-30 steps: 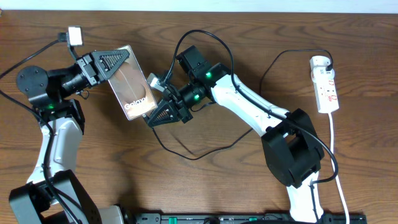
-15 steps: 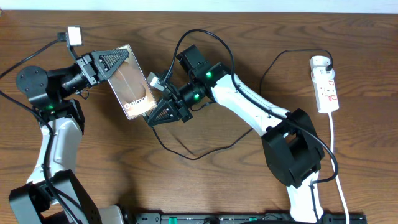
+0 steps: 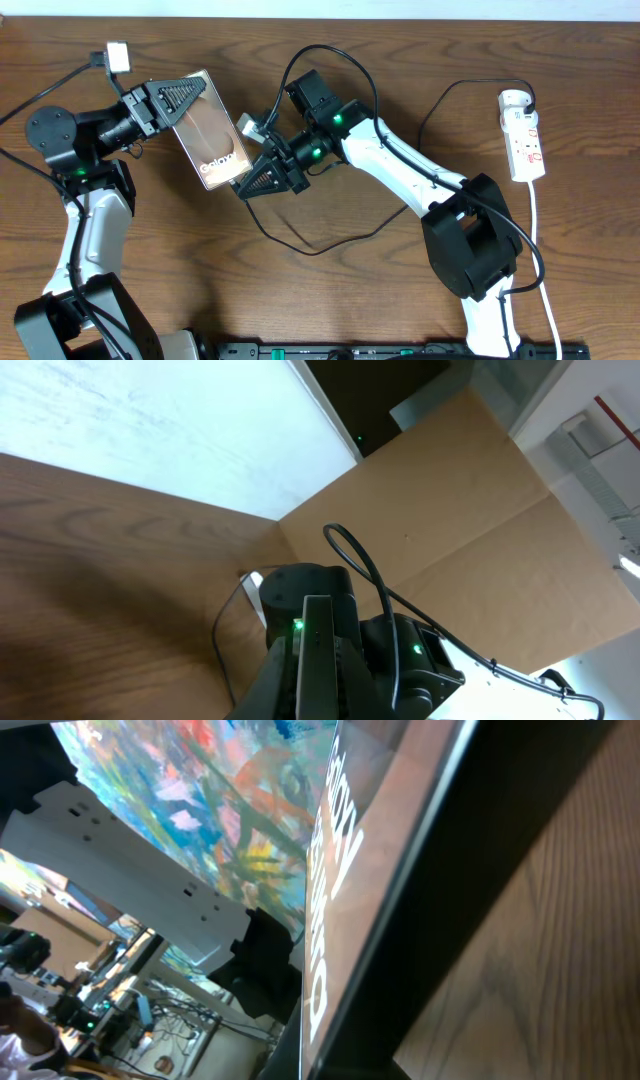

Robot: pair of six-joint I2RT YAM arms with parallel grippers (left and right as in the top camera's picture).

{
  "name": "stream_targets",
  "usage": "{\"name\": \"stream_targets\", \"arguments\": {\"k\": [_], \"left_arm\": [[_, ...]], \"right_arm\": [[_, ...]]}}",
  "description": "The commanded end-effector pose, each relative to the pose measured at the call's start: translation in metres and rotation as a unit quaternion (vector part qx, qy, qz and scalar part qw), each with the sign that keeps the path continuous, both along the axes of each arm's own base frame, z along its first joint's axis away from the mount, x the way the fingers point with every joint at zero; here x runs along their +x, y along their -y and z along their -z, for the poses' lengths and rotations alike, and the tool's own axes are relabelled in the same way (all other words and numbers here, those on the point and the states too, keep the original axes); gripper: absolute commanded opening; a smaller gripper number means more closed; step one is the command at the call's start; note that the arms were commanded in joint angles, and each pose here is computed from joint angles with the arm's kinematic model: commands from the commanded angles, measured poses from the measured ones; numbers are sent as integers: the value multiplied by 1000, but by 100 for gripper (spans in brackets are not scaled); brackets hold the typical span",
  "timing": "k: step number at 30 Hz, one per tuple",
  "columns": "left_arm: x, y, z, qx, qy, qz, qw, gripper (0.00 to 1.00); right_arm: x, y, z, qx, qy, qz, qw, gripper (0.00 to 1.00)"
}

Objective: Plug charger to phone and switch on socket

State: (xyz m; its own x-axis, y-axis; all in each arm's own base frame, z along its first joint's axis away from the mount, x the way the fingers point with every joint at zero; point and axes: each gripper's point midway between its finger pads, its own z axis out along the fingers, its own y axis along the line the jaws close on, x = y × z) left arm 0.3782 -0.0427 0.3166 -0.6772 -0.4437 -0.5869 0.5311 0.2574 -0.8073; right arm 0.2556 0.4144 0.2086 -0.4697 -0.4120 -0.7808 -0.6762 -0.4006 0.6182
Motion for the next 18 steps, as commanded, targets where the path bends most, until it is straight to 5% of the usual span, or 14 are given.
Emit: {"name": "stream_targets", "arguments": {"k": [1, 18], "left_arm": [[-9, 7, 0, 11, 7, 25, 1000, 7], [-11, 8, 1, 17, 15, 29, 999, 7]], "right_arm": [[8, 3, -9, 9, -10, 3, 1000, 1], [9, 3, -10, 12, -6, 4, 1000, 1]]}}
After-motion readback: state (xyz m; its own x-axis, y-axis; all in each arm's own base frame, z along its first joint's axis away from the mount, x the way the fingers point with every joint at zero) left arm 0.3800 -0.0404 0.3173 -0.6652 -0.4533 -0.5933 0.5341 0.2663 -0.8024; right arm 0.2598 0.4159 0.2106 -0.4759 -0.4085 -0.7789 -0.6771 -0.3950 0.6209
